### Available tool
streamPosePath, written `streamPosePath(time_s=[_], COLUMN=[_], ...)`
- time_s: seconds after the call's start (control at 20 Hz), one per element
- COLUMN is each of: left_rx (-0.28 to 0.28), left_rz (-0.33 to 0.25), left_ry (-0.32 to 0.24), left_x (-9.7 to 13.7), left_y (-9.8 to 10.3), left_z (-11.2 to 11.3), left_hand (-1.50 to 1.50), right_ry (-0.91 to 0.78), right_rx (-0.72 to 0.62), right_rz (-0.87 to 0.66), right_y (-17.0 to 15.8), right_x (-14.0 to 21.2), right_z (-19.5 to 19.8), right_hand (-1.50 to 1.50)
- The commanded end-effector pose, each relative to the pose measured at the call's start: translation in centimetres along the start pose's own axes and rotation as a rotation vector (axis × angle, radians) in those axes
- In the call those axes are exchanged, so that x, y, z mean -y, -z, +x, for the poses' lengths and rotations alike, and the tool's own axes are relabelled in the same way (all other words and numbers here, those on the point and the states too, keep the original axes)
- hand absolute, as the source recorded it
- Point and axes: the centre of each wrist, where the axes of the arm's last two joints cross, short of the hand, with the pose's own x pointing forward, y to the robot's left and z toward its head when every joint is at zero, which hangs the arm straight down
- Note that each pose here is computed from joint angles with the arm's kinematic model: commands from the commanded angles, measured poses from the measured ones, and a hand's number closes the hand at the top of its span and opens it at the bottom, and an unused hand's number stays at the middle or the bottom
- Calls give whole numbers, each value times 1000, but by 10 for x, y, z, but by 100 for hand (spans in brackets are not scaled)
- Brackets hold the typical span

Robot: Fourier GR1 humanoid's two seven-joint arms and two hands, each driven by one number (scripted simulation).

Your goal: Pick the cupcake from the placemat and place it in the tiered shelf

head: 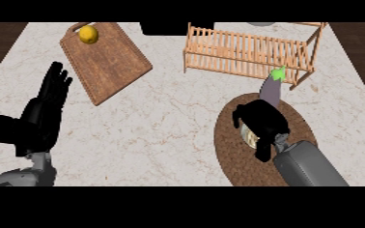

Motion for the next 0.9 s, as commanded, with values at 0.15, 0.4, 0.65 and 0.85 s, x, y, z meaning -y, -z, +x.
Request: streamPosePath(time_s=[0.15, 0.4, 0.65, 0.85], left_rx=[-5, -9, -11, -3], left_rz=[9, 5, 12, -14], left_ry=[3, -18, -8, -5], left_x=[-3, 4, 10, 6], left_y=[-11, 1, -4, 6], left_z=[6, 5, -2, 4], left_hand=[0, 0, 0, 0], right_ry=[-62, 184, 413, 490], right_rx=[40, -304, -518, -470], right_rz=[-112, -102, -168, -253], right_y=[-9, 15, 4, -5], right_x=[-18, -16, -5, 33], right_z=[-1, 63, 81, 127], right_hand=[150, 150, 150, 150])
